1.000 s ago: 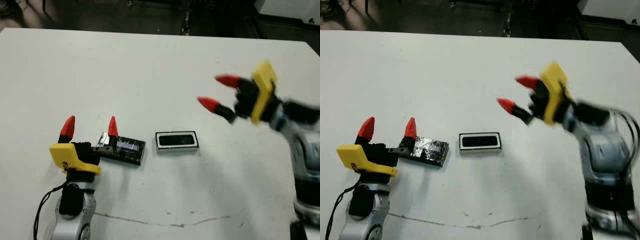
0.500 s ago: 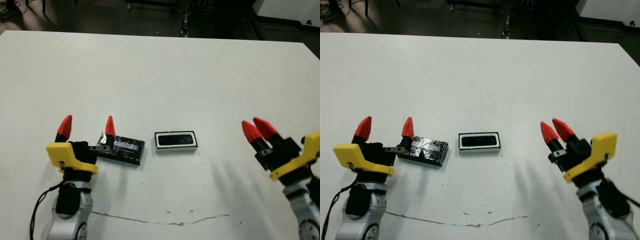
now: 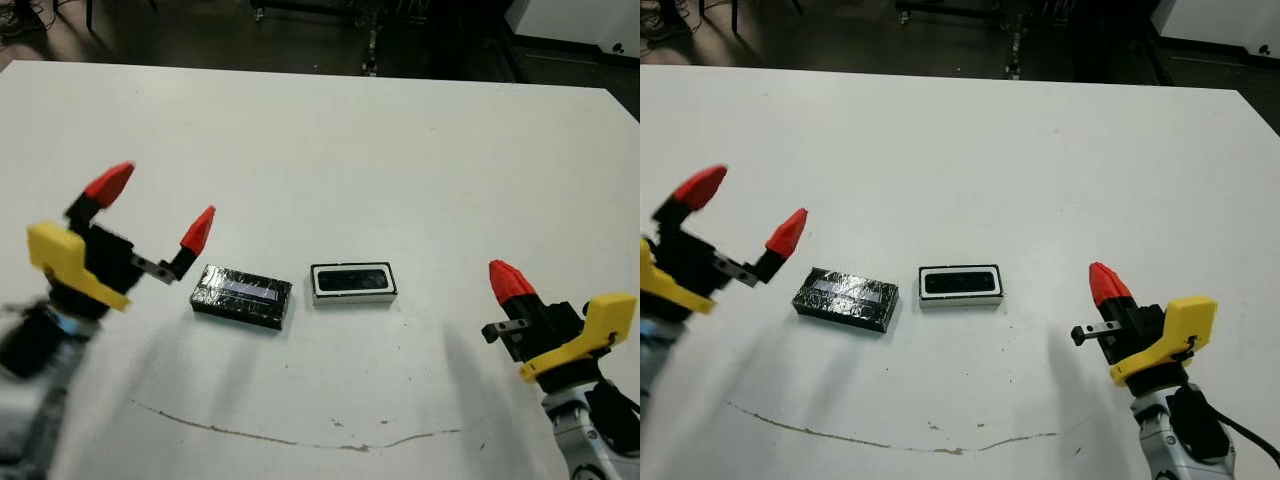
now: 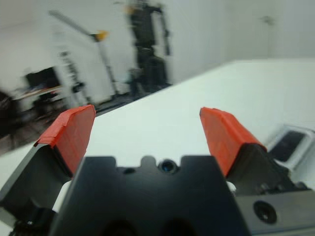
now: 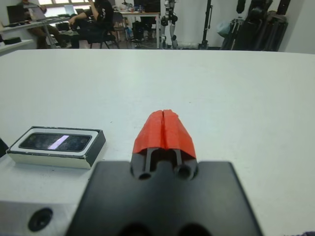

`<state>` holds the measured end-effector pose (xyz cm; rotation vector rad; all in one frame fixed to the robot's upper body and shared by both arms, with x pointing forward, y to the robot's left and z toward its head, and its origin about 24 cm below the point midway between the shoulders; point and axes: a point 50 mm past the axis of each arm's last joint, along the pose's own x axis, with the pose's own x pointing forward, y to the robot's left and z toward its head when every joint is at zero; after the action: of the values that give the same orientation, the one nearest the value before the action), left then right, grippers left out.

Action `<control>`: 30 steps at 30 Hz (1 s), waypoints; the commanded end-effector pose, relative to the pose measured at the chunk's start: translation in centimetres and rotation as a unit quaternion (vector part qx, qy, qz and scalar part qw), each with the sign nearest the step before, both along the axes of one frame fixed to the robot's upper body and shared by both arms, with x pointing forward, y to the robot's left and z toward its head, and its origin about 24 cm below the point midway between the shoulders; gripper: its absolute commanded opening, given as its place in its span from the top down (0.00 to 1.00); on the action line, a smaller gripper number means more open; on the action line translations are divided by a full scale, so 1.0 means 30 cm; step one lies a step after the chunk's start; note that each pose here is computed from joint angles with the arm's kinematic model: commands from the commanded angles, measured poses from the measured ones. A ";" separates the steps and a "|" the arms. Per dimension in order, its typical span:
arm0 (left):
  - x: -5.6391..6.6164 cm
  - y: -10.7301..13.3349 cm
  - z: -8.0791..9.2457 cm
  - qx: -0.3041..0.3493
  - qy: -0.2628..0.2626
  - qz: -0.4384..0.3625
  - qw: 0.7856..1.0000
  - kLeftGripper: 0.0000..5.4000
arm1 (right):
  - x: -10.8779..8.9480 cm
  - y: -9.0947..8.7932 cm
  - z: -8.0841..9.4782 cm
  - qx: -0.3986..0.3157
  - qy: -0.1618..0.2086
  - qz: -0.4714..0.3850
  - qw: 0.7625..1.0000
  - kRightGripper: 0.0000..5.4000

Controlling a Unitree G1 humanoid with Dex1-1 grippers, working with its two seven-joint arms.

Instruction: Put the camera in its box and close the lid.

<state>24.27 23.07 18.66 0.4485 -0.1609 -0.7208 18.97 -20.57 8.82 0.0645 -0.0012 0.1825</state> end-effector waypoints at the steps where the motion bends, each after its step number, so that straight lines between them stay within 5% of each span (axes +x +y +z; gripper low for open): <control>1: 0.054 0.020 0.074 0.090 0.066 -0.100 0.989 0.00 | -0.011 -0.007 -0.008 -0.003 0.008 -0.008 1.000 1.00; 8: 0.152 -0.004 0.139 0.181 0.181 -0.264 0.930 0.00 | -0.015 -0.011 -0.013 -0.001 0.016 -0.008 1.000 1.00; 14: 0.206 -0.053 0.114 0.232 0.216 -0.331 0.889 0.00 | -0.017 -0.008 -0.012 0.002 0.016 -0.013 1.000 1.00; 25: 0.206 -0.131 -0.025 0.275 0.361 -0.383 0.805 0.00 | -0.014 0.000 -0.009 -0.004 0.018 -0.009 1.000 1.00; 30: 0.208 -0.139 -0.066 0.279 0.379 -0.394 0.790 0.00 | -0.011 0.005 -0.007 -0.003 0.024 -0.011 1.000 1.00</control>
<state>30.32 18.94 16.52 0.6113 0.6878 -1.7453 18.61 -20.32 8.55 0.0699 0.0319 0.1590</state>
